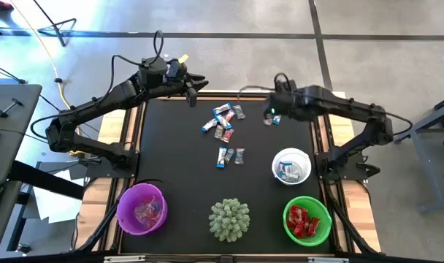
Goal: Sort candy
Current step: Put the red candy wrapper into the green bucket
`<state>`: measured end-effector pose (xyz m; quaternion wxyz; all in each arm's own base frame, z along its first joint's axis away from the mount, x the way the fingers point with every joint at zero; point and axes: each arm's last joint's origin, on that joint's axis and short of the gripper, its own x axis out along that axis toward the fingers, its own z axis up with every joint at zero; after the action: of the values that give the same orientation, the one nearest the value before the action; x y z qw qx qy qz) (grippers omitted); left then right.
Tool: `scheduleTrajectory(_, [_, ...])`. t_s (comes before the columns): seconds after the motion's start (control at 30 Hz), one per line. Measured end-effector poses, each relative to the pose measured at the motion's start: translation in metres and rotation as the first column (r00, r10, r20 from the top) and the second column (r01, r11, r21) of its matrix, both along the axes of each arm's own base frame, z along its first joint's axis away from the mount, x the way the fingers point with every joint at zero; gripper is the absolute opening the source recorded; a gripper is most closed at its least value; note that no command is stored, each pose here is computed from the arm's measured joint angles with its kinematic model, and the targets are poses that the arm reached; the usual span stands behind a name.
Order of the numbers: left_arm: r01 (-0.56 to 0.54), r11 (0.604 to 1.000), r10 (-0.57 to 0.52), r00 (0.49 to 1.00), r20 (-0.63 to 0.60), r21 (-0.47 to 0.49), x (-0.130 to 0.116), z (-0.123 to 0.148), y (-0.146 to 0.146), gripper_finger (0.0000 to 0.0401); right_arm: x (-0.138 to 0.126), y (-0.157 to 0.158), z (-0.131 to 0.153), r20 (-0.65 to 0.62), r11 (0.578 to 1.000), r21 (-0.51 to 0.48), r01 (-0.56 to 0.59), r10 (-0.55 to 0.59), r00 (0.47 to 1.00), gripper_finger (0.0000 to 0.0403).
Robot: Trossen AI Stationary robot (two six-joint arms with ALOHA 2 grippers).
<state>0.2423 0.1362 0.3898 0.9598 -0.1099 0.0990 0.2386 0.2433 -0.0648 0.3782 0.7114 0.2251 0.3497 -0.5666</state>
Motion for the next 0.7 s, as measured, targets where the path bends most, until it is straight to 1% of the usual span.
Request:
scheduleTrajectory(0.1, [-0.033,0.999,0.034,0.999,-0.021,0.04,-0.001,0.0,0.002,0.0106,0.006,-0.022,-0.017,0.0,0.996,0.087,-0.03,0.03,1.0,0.0134])
scheduleTrajectory(0.17, [-0.047,0.998,0.048,0.999,-0.023,0.045,-0.003,0.0,0.005,0.0106,0.007,-0.036,-0.032,0.006,0.99,0.13,-0.047,0.046,0.999,0.0134])
scheduleTrajectory(0.3, [-0.077,0.996,0.078,0.997,-0.025,0.043,-0.007,0.0,0.011,0.0106,0.006,-0.063,-0.059,0.059,0.976,0.211,-0.05,0.039,0.998,0.0134])
scheduleTrajectory(0.4, [-0.093,0.995,0.094,0.995,-0.03,0.043,-0.009,-0.001,0.015,0.0106,0.002,-0.08,-0.076,0.103,0.971,0.24,-0.018,-0.007,0.995,0.0134])
scheduleTrajectory(0.5, [-0.093,0.994,0.096,0.994,-0.055,0.062,-0.011,-0.002,0.017,0.0106,-0.004,-0.091,-0.088,0.123,0.968,0.248,0.047,-0.08,0.989,0.0134])
scheduleTrajectory(0.6, [-0.081,0.993,0.088,0.993,-0.083,0.091,-0.013,-0.003,0.019,0.0106,-0.011,-0.099,-0.1,0.111,0.959,0.265,0.104,-0.138,0.984,0.0134])
scheduleTrajectory(0.7, [-0.088,0.992,0.095,0.992,-0.086,0.092,-0.014,-0.003,0.021,0.0106,-0.017,-0.105,-0.109,0.108,0.95,0.275,0.15,-0.186,0.977,0.0134])
